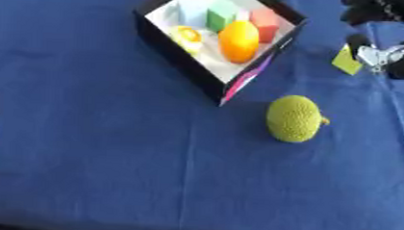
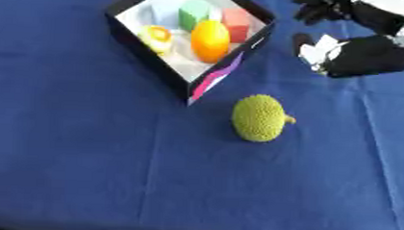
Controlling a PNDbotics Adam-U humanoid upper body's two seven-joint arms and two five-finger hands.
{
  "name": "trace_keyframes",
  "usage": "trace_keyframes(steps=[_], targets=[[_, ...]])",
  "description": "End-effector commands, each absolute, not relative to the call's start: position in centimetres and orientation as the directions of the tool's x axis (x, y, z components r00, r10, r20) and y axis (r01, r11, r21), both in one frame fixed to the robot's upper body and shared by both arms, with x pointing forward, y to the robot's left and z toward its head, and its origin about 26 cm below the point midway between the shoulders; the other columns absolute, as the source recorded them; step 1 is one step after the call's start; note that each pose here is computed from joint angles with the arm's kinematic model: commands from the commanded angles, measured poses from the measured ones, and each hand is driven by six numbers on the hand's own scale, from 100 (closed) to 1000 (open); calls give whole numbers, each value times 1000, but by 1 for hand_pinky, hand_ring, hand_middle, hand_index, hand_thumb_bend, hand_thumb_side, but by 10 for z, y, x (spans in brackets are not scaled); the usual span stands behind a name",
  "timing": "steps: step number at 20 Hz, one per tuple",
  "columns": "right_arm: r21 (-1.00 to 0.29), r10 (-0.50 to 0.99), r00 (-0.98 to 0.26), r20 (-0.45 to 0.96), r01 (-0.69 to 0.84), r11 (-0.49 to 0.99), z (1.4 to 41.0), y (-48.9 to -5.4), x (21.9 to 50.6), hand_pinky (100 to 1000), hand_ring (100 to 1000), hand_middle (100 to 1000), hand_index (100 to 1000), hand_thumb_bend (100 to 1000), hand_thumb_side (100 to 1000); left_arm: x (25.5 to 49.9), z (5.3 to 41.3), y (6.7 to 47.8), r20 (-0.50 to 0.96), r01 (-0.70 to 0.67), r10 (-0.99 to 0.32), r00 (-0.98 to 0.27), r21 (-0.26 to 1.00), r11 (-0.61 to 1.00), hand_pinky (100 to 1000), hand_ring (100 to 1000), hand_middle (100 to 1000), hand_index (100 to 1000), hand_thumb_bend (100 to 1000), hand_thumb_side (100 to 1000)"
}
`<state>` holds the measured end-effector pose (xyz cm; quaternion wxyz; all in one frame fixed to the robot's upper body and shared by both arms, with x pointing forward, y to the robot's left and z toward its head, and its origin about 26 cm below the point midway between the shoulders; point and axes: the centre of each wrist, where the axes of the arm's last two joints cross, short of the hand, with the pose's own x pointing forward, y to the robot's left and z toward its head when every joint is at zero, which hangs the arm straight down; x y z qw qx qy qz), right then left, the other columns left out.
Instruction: Pick up objects on the table and place them in the box.
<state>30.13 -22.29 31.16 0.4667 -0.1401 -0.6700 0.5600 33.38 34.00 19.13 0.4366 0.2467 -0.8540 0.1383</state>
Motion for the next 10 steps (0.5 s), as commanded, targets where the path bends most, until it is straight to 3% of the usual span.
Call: trace_keyframes(steps=[1, 5, 7, 10], targets=[[-909, 740, -536, 406, -321, 265, 320, -225, 297, 989, 873, 808, 892, 201, 100, 332, 204, 339, 788, -539, -312, -531, -30, 842, 696, 756, 786, 841, 100, 610], [-917, 767, -524, 370, -339, 211, 314, -221, 297, 983, 868, 803, 885, 333, 100, 331, 204, 338, 787, -537, -312, -532, -29, 843, 696, 756, 786, 841, 100, 608], [-921, 785, -512, 350, -340, 189, 310, -219, 297, 980, 867, 795, 886, 425, 151, 331, 204, 338, 788, -537, -312, -531, -28, 843, 696, 755, 786, 841, 100, 606], [-934, 818, -488, 304, -322, 155, 305, -214, 298, 978, 859, 782, 892, 421, 171, 330, 204, 338, 789, -534, -310, -530, -27, 845, 696, 755, 785, 840, 100, 605]])
